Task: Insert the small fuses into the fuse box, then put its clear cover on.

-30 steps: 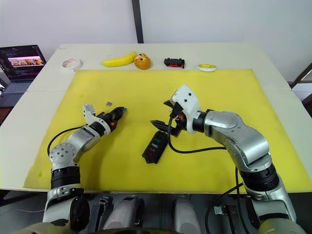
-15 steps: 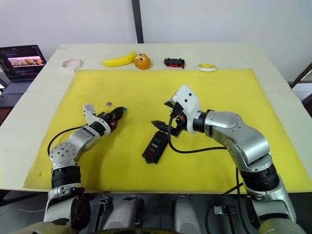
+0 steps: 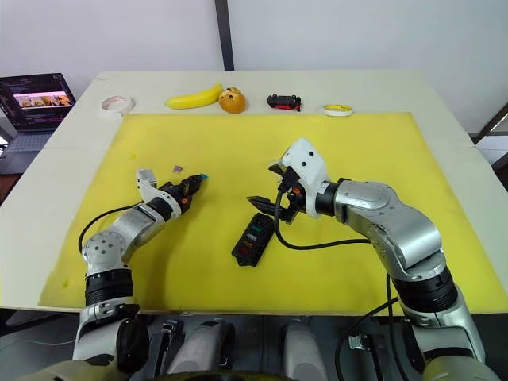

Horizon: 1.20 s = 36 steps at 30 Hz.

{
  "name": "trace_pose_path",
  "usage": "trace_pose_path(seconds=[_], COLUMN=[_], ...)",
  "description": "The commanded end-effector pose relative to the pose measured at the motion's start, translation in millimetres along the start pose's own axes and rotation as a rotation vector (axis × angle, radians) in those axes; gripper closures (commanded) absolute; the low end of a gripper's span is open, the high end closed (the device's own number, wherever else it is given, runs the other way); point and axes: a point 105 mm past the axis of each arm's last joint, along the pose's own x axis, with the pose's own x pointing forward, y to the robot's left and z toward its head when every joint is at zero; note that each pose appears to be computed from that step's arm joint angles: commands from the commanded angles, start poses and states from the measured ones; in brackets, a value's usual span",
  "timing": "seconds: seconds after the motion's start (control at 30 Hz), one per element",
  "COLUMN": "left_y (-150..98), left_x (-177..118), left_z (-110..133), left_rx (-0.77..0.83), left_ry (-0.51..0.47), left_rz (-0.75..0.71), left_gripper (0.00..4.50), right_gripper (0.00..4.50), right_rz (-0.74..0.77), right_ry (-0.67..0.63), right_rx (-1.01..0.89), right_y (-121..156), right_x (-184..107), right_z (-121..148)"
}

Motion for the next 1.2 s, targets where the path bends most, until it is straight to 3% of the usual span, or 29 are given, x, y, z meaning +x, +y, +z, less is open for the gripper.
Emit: trace_pose_path(seconds=[0.03, 0.4, 0.67, 0.87, 1.1, 1.2], left_y=[26, 13, -53, -111, -148, -152], left_x=[-2, -8, -46, -72, -83, -83], left_z=[-12, -7, 11, 1, -23, -29], left_rx=[-0.041, -0.006, 0.162, 0.245, 0.2, 0.205], left_ry=[0.032, 0.036, 0.176, 0.336, 0.437, 0.461], left_rz=[0.093, 0.046, -0.261, -0.539, -0.728, -0.753], left_gripper=[4.48, 4.48, 4.48, 4.48, 4.48, 4.48], right_gripper=[0.0, 0.0, 0.0, 0.0, 0.0, 0.0], right_rz=[-0.003, -0.003, 0.093, 0.155, 0.135, 0.121], right_ry=[-0.044, -0.049, -0.171, -0.295, -0.341, -0.383], right_rx=[-0.046, -0.036, 0.183, 0.393, 0.52, 0.587], right_y=[2, 1, 14, 24, 32, 32], right_x=[-6, -8, -11, -9, -2, -2], right_z=[14, 15, 34, 53, 58, 63])
